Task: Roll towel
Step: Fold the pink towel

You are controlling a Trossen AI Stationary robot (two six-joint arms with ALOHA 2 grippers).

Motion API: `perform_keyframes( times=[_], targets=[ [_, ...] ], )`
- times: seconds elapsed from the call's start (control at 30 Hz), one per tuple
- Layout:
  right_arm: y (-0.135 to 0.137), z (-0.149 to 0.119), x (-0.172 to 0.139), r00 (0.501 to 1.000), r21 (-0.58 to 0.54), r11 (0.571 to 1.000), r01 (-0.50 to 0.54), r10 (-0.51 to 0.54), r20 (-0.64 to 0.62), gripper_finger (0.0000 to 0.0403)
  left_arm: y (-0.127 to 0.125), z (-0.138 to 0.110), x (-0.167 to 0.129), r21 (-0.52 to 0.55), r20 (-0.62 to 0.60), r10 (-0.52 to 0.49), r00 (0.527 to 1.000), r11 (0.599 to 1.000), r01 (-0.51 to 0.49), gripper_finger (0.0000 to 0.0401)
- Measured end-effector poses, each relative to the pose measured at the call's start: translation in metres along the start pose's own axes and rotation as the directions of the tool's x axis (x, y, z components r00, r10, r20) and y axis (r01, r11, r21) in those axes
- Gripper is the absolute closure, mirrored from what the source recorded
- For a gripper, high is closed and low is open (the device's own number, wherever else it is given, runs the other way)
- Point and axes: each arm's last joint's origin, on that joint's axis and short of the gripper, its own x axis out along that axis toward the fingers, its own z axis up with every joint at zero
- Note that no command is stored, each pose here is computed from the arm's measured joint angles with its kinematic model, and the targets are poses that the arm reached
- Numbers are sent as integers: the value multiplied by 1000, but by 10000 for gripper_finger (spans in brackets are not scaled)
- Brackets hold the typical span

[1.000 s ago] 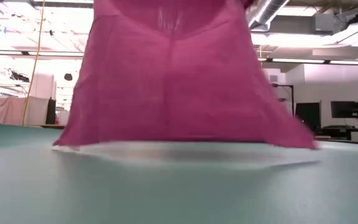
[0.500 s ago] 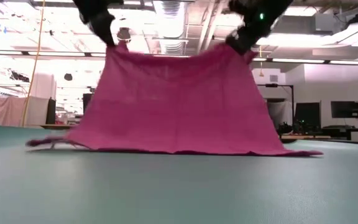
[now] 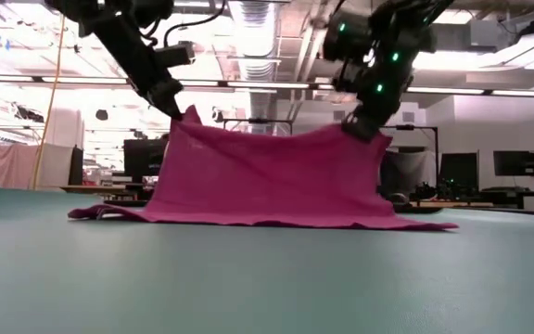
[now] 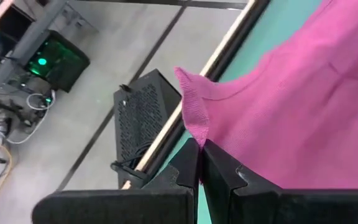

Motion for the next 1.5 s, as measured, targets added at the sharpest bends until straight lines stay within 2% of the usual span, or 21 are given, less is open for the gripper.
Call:
perform_keyframes(
  times=[0.1,0.27,0.47,0.63,0.8,1.03,1.27,1.5],
  targets=[
    [13,-3,6,1000,-44,999,8,-8,-18,400,-2,-9,7,-14,22,-25,999,1000,25,401],
    [19,-3,-7,1000,-62,998,-15,16,18,400,-3,-16,10,-12,2,-26,1000,1000,26,401],
    [-3,1,-39,991,13,997,-77,75,115,400,-1,-15,4,-24,25,-27,999,999,28,401],
    [-12,-4,-58,973,82,976,-200,188,134,400,-4,-15,-4,-48,35,-78,996,996,80,401],
    [3,-13,-67,968,65,971,-231,223,113,400,-13,-19,-8,-48,-2,-171,985,984,171,401],
    [29,-21,-85,948,25,955,-295,289,133,400,-24,-26,-14,-33,-16,-198,980,980,197,401],
    [35,-26,-101,930,59,938,-341,327,167,400,-28,-25,-34,-80,30,-240,970,967,242,401],
    [36,-31,-106,922,77,925,-371,357,152,400,-41,-27,-44,-73,17,-303,953,950,304,401]
  ],
)
